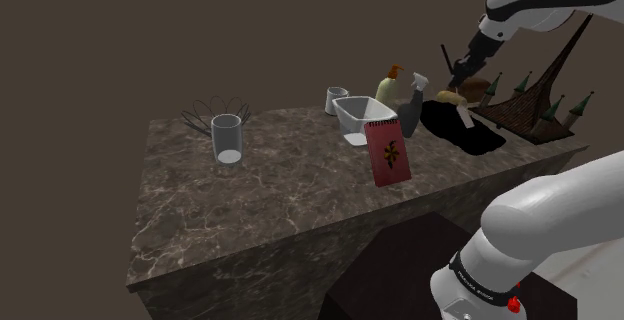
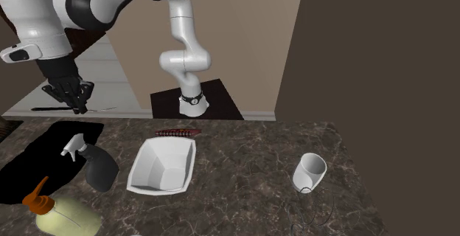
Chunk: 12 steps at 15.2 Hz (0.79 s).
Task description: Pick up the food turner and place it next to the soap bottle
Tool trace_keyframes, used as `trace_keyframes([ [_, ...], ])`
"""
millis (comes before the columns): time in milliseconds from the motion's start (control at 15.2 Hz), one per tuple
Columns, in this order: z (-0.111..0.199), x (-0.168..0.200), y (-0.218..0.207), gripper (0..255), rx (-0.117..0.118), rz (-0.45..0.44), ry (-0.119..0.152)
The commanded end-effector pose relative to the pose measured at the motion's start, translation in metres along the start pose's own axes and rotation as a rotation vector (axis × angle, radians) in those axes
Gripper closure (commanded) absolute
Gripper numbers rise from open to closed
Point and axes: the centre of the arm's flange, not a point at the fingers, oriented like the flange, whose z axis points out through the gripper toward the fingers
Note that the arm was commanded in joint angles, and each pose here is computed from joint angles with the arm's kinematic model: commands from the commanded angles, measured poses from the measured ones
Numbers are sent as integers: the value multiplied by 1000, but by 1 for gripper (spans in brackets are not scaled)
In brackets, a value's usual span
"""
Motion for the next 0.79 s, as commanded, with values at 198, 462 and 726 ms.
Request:
trace_keyframes([
  [198, 26, -6, 0, 255, 0, 0, 1],
  [462, 46, -11, 0, 255, 0, 0, 1],
  [726, 67, -16, 0, 255, 0, 0, 1],
])
